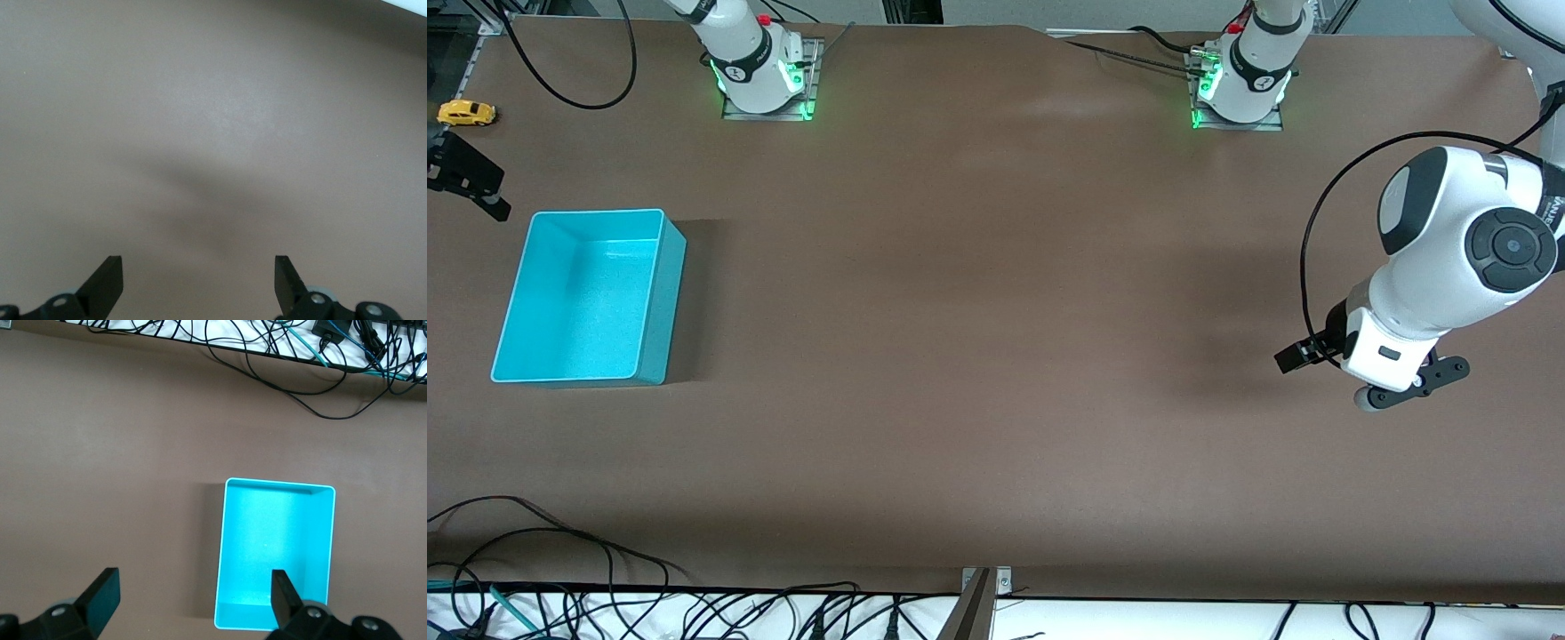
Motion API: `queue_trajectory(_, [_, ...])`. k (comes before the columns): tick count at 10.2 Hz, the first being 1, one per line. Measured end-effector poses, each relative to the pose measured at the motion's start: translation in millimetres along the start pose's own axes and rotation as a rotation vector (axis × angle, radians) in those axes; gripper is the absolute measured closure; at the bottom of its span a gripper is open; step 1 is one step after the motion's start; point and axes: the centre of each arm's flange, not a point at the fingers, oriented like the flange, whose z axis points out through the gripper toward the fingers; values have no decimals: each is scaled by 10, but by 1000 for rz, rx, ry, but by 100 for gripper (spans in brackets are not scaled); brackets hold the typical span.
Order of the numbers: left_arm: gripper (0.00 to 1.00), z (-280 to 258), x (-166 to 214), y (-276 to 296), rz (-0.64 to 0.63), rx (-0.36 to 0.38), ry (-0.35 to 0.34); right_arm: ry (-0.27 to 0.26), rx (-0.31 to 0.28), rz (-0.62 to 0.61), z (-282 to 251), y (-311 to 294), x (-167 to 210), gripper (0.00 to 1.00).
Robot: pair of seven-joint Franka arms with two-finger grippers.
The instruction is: Wind up and store yellow beetle car
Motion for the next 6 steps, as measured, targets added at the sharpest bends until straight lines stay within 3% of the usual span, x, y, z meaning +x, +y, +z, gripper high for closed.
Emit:
queue_trajectory(3, [0, 32, -28, 62, 10, 0, -6, 11, -11, -134, -162, 415, -178, 0])
queue_trajectory(6, [0, 87, -47, 111, 19, 1, -15, -29, 9, -283, -458, 1092, -738, 0])
